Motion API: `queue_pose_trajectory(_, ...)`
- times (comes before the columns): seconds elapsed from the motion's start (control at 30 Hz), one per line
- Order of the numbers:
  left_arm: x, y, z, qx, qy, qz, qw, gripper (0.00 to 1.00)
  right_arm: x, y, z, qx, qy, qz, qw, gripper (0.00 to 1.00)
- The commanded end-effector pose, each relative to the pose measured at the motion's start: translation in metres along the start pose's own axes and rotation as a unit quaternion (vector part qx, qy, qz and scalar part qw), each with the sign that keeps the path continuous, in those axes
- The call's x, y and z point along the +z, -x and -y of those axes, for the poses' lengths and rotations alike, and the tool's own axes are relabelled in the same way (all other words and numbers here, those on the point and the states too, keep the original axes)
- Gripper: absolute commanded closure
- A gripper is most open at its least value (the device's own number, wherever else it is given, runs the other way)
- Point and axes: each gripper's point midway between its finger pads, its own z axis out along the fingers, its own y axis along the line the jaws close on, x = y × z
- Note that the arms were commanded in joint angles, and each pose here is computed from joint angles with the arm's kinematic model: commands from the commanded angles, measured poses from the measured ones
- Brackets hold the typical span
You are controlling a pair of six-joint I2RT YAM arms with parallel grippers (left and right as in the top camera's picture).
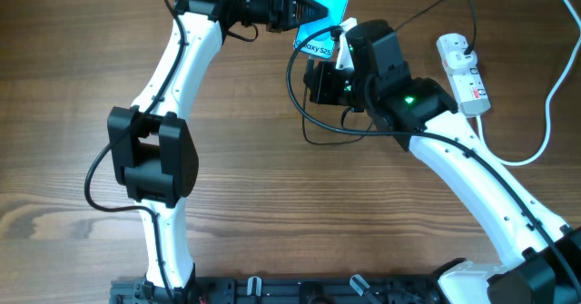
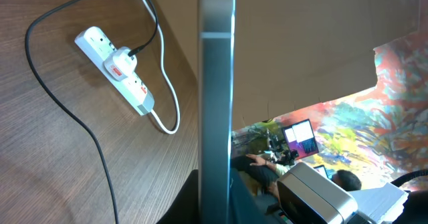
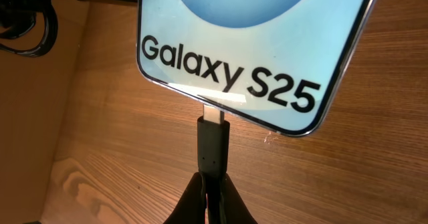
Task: Plug charger to phone and switch on socket
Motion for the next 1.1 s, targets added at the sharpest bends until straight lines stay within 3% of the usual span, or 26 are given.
queue_pose_trajectory(0.0,-0.006,0.0,0.036,0.025,-0.024,-0.005,0.999,0.96,0.001,0.011,0.013,0.006,-0.032,0.024,0.999,0.96)
queue_pose_trajectory(1.07,0.007,-0.014,0.032,0.041,-0.014,-0.021,0.999,0.96,-0.001,0.02,0.021,0.009,-0.047,0.041,0.998,0.96)
